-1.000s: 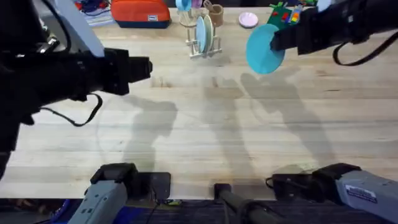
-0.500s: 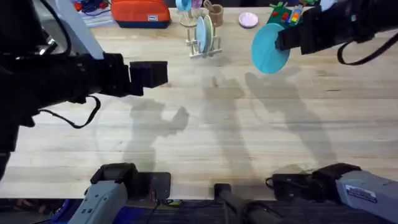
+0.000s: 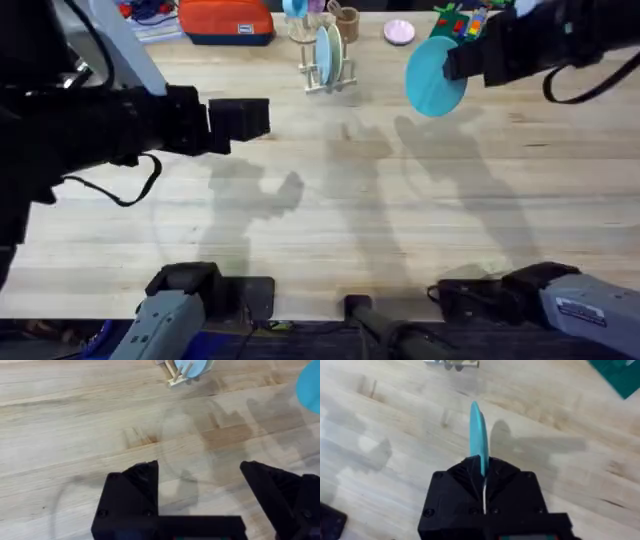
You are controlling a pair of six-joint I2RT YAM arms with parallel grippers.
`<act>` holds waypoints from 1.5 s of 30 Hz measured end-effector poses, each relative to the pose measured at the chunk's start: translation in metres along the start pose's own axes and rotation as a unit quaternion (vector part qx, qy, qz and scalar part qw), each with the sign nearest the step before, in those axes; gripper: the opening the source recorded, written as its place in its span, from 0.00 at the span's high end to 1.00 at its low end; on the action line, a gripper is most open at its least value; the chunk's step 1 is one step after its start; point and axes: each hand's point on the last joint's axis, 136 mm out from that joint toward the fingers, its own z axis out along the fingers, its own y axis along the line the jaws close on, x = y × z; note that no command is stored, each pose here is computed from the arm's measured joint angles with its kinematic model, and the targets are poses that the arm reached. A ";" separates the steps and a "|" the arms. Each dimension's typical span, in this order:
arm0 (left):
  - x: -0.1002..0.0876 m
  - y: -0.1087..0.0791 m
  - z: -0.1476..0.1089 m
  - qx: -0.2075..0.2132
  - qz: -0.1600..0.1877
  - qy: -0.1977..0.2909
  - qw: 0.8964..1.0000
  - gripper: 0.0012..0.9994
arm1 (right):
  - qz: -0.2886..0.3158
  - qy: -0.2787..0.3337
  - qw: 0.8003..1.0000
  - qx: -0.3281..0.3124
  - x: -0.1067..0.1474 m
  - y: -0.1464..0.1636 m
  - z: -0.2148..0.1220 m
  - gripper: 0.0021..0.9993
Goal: Pick up the plates from the table one by one and place each into a slot on the dish rack.
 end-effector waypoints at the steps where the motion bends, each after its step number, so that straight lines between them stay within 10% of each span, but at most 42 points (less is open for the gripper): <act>1: 0.000 0.000 0.000 0.000 0.000 0.000 1.000 0.00 | -0.004 -0.004 1.000 0.005 -0.002 0.000 -0.002 0.97; 31: 0.000 0.000 0.000 0.000 0.000 0.000 1.000 0.00 | -0.077 -0.084 0.992 0.060 -0.130 0.034 -0.001 0.97; 45: 0.009 0.002 0.005 0.001 -0.011 0.026 1.000 0.00 | -0.069 -0.080 0.992 0.072 -0.144 0.053 0.021 0.97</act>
